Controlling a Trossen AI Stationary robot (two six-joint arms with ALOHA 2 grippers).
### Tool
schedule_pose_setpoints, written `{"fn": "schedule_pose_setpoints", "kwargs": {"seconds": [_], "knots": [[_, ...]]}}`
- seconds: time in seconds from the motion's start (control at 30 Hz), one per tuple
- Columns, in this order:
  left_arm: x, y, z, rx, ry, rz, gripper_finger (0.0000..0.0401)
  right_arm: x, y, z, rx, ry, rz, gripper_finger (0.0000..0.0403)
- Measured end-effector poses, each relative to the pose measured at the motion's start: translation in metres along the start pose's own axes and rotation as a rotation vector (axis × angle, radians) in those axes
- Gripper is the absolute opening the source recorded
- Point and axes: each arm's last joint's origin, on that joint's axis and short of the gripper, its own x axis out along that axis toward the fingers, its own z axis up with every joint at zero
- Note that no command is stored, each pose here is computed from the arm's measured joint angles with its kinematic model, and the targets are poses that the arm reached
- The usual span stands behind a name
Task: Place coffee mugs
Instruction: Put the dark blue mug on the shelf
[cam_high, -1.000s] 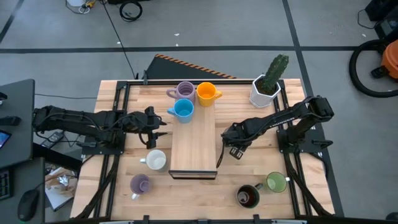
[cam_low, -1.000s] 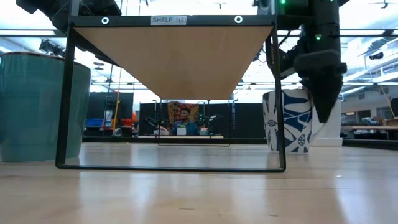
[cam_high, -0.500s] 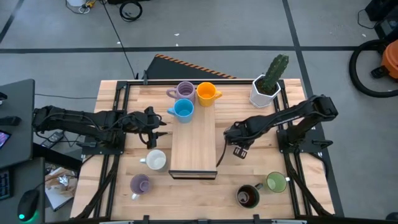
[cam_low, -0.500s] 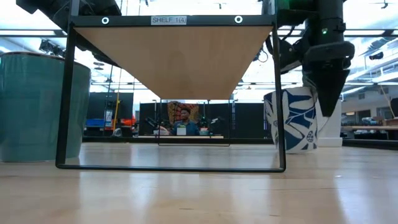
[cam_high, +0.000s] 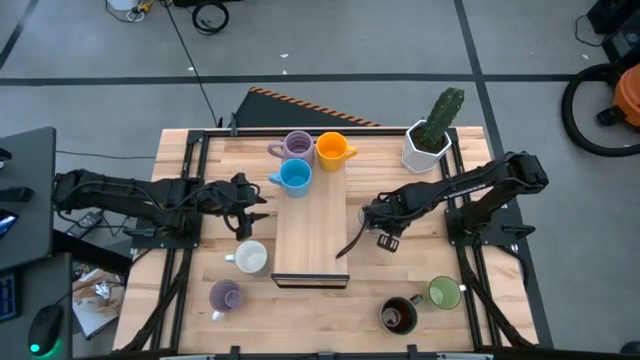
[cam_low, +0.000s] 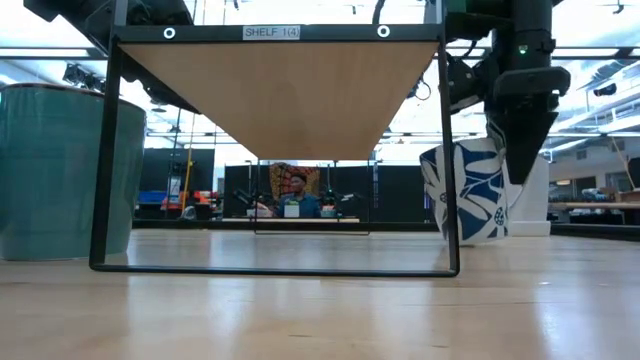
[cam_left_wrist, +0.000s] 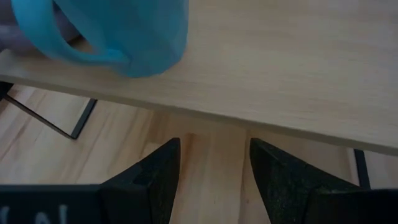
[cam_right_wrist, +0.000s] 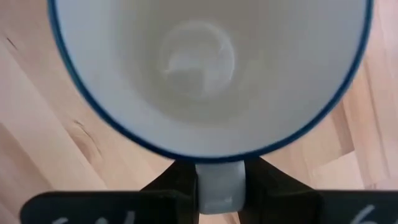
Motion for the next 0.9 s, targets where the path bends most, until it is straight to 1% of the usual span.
{"fn": "schedule_pose_setpoints", "kwargs": {"seconds": [0.2, 0.43, 0.53, 0.6, 0.67, 0.73, 0.77, 0.9], "knots": [[0.0, -0.001, -0.001, -0.015, 0.01, -0.004, 0.0201, 0.014, 0.0, -0.007, -0.001, 0.01, 0.001, 0.0066], [0.0, -0.001, -0.001, -0.017, 0.006, -0.005, 0.0201, 0.012, -0.001, -0.008, -0.028, 0.006, 0.001, 0.0065], [0.0, -0.002, 0.004, -0.024, -0.044, -0.013, 0.0201, 0.009, -0.004, -0.009, -0.028, 0.005, -0.002, 0.0065], [-0.001, -0.004, 0.007, -0.028, -0.068, -0.045, 0.0201, 0.007, -0.006, -0.01, -0.023, -0.008, -0.009, 0.0065], [-0.001, -0.008, 0.003, -0.048, -0.032, -0.109, 0.0201, 0.004, -0.006, -0.01, -0.015, -0.023, -0.007, 0.0064], [-0.003, -0.015, -0.002, -0.051, 0.017, -0.146, 0.0201, 0.002, -0.005, -0.012, -0.026, -0.042, -0.021, 0.0064], [-0.003, -0.019, -0.005, -0.045, 0.021, -0.151, 0.0201, 0.001, -0.005, -0.013, -0.035, -0.054, -0.03, 0.0064], [0.002, -0.03, -0.016, -0.009, -0.034, -0.125, 0.0201, -0.007, -0.008, -0.014, -0.051, -0.098, -0.03, 0.0064]]}}
